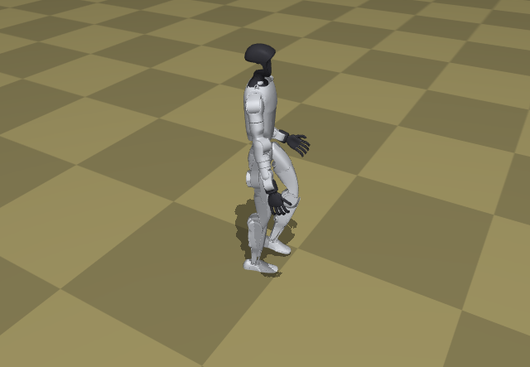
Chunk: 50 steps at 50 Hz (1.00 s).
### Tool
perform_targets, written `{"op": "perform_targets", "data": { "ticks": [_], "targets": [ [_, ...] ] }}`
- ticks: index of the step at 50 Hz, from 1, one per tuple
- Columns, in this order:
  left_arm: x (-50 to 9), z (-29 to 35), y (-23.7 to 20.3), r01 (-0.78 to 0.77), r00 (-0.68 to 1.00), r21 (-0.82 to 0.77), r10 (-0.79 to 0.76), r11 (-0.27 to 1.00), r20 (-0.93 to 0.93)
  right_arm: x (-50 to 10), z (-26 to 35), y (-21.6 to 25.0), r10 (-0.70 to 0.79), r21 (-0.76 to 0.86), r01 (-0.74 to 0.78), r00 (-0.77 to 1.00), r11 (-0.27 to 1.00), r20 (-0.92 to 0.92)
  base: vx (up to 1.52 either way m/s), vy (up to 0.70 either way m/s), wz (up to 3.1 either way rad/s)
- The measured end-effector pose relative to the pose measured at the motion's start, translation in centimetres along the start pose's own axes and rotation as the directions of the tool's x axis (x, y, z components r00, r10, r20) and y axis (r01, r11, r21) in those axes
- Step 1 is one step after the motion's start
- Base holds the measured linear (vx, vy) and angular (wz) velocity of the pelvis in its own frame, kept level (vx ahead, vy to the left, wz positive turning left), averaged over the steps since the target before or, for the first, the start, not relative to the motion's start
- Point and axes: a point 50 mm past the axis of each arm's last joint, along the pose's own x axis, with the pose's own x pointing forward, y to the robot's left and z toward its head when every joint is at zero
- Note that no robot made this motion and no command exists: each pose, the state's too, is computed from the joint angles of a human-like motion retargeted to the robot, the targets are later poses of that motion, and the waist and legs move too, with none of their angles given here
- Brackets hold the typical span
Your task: Walk run
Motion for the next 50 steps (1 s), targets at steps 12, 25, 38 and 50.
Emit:
{"op": "perform_targets", "data": {
  "ticks": [12, 25, 38, 50],
  "targets": [
    [0.3, 0.4, 0.3, -0.071, 0.997, 0.005, 0.071, 0.997, 0.012, -0.5, 7.6, -3.9, -0.261, -0.012, 0.274, 0.926, 0.962, 0.274, 1.02, -0.29, 0.15],
    [4.5, 3.5, -1.0, 0.019, 0.994, 0.024, -0.022, 1.0, 0.106, -5.5, -15.4, 8.3, 0.262, -0.083, -0.333, 0.851, 0.939, -0.455, 1.08, 0.03, 1.09],
    [5.9, 6.3, -1.8, 0.161, 0.963, 0.122, -0.183, 0.979, 0.197, -15.2, -23.7, 16.4, 0.632, 0.114, -0.756, 0.442, 0.644, -0.637, 0.92, -0.3, 1.24],
    [3.0, 1.1, -3.1, 0.063, 0.996, -0.077, -0.058, 0.995, 0.061, -6.0, -16.2, 7.8, 0.261, 0.02, -0.296, 0.808, 0.955, -0.528, 1.06, -0.42, 0.7]
  ]
}}
